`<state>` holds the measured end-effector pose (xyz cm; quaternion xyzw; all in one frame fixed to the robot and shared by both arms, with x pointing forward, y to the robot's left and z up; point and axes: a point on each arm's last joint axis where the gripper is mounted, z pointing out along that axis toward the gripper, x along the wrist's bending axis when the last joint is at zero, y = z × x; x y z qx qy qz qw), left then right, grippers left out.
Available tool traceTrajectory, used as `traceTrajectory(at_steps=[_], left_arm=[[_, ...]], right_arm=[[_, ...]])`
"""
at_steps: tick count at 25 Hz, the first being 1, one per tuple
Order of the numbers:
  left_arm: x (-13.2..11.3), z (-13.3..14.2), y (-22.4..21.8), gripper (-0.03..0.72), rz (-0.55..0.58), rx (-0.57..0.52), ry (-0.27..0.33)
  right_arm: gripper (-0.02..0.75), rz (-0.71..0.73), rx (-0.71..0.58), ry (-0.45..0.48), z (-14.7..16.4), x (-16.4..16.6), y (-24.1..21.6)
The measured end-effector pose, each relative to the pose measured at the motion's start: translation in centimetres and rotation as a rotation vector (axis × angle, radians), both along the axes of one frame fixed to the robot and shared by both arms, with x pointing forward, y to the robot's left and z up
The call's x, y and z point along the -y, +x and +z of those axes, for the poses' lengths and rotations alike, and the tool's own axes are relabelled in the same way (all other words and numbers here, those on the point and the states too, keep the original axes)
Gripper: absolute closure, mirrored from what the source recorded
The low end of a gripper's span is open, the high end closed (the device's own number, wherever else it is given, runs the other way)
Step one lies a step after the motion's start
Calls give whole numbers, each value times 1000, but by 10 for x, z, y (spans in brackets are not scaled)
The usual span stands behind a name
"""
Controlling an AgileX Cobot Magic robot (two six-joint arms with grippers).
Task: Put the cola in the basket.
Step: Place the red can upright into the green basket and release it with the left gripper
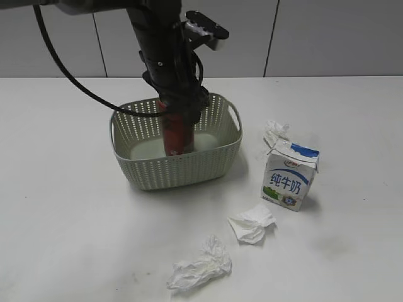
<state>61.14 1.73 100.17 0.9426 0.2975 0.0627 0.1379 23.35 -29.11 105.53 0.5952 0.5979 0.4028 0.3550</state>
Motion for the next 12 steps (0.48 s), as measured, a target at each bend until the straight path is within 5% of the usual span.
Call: traceTrajectory(at_steps=[12], left_arm=[[9,-3,-1,156,13,-33,-99]], right_arm=[[167,0,0,1,0,0,0]])
